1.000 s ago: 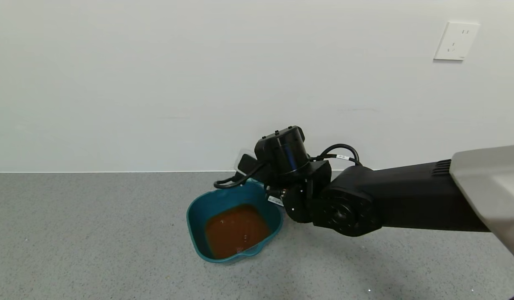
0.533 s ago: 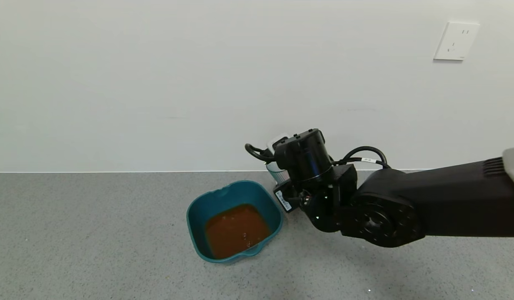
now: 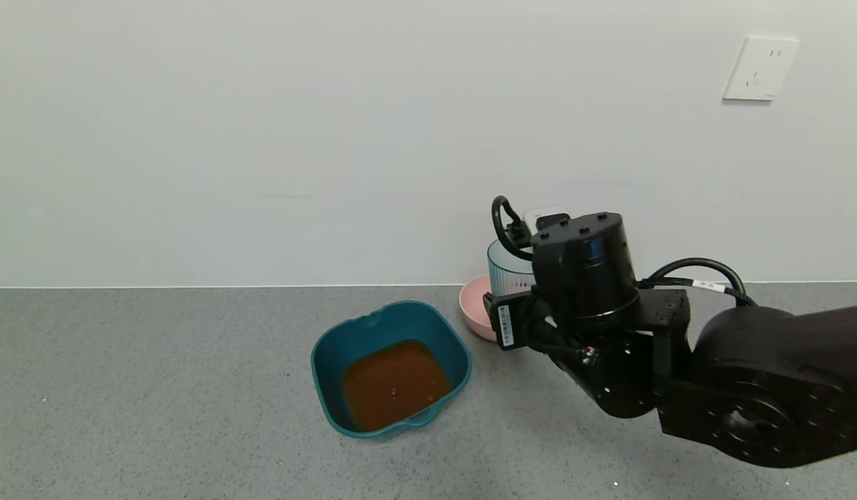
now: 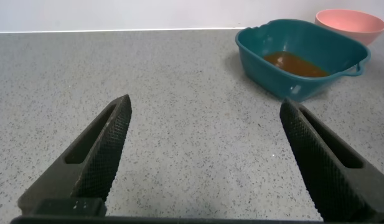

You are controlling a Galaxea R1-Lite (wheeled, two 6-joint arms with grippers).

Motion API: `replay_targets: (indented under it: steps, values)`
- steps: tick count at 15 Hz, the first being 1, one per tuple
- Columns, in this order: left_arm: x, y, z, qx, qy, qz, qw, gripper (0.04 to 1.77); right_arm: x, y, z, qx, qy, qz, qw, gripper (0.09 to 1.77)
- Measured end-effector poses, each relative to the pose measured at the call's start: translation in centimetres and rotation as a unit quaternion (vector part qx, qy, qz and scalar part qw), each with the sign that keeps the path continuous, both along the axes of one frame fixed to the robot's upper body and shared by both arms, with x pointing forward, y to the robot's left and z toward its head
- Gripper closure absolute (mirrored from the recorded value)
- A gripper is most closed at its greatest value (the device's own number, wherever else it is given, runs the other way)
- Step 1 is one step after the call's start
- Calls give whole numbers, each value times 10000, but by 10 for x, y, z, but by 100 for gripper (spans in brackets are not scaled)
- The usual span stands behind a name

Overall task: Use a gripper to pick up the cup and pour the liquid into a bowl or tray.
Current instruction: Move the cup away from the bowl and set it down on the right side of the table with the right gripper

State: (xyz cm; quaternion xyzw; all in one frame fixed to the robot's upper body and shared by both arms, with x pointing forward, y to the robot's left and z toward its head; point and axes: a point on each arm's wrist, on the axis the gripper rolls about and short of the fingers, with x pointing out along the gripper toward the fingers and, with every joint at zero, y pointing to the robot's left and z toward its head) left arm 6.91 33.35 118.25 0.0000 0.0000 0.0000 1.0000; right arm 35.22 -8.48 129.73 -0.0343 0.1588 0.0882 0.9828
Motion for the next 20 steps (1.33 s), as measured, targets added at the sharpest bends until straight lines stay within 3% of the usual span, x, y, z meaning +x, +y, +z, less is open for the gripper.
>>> replay_targets:
  steps: [6,14,20]
  values:
    - [0,0,0,0,0,0,10000,9,-4,-51,-18,227,-149,-382,9989,51]
    - [0,0,0,0,0,0,10000,9,41,-117,-53,376,83,-859,9956,52]
    - [0,0,0,0,0,0,10000,9,84,-140,-91,273,3,-1017,9944,51]
